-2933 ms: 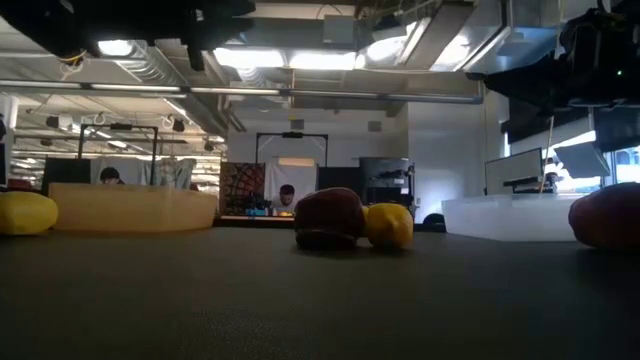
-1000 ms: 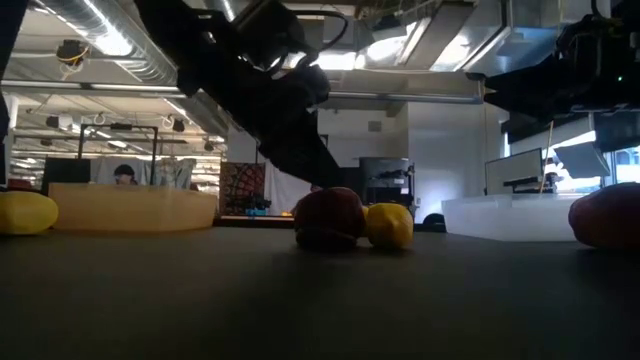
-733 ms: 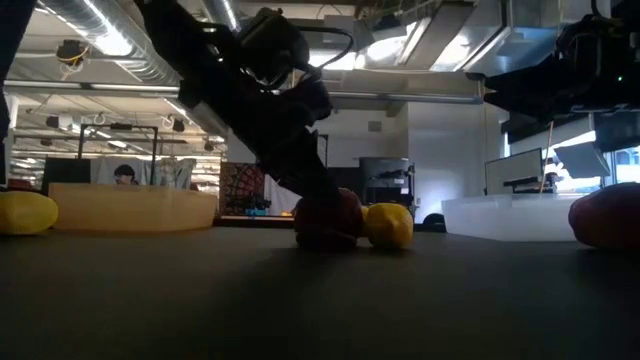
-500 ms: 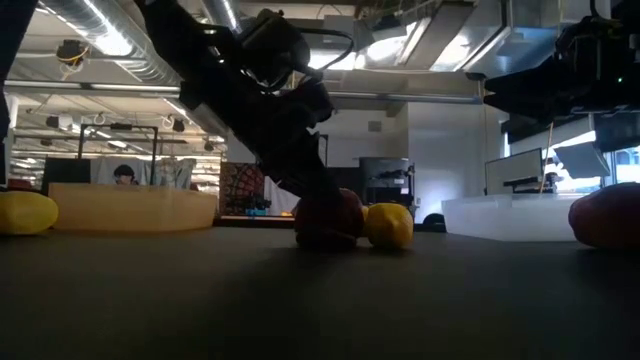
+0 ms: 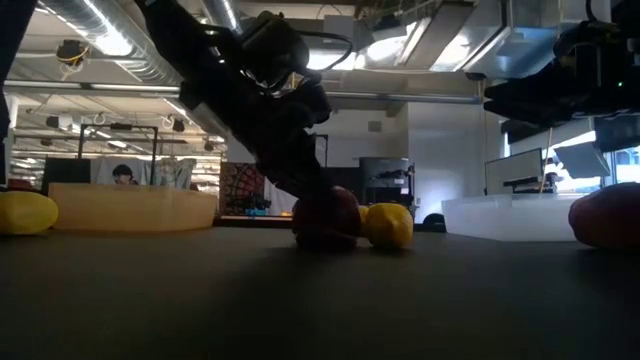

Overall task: Sort produce into baskets
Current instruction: Put the apple into the orange bin

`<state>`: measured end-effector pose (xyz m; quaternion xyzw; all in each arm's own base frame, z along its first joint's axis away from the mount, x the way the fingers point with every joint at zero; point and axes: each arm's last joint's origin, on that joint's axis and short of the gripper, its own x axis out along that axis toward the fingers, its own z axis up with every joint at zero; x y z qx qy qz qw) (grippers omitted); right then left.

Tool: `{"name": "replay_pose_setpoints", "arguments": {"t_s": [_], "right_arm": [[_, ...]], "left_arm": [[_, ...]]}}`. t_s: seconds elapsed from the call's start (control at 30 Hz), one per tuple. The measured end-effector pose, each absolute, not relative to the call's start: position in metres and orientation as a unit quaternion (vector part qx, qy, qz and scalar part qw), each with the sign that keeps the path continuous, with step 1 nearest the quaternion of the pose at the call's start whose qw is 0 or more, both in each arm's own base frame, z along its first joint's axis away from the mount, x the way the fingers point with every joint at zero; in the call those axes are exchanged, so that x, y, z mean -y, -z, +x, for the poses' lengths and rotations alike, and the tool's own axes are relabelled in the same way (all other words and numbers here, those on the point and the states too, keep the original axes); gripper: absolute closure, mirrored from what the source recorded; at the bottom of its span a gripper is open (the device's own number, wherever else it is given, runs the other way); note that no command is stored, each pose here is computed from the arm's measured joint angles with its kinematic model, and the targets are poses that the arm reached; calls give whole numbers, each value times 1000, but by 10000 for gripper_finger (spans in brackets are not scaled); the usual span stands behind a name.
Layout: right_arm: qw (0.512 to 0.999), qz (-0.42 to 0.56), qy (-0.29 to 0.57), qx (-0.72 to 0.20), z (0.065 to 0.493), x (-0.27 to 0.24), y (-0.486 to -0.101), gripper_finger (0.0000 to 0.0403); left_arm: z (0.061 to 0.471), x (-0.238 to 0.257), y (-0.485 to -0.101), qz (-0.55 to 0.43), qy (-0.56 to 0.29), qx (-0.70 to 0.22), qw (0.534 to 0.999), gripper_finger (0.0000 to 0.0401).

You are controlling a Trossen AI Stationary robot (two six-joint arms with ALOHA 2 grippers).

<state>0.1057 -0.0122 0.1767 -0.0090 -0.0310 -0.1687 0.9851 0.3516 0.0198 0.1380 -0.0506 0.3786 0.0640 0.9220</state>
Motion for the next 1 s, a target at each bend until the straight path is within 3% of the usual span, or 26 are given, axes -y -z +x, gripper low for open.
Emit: {"name": "replay_pose_setpoints", "arguments": {"t_s": [0.5, 1.0], "right_arm": [[985, -9, 169, 30, 106, 12, -176, 164], [983, -8, 180, 31, 105, 13, -177, 164]], "left_arm": [[332, -21, -194, -57, -92, -333, 937, 158], [271, -27, -262, -53, -264, -301, 915, 158]]}}
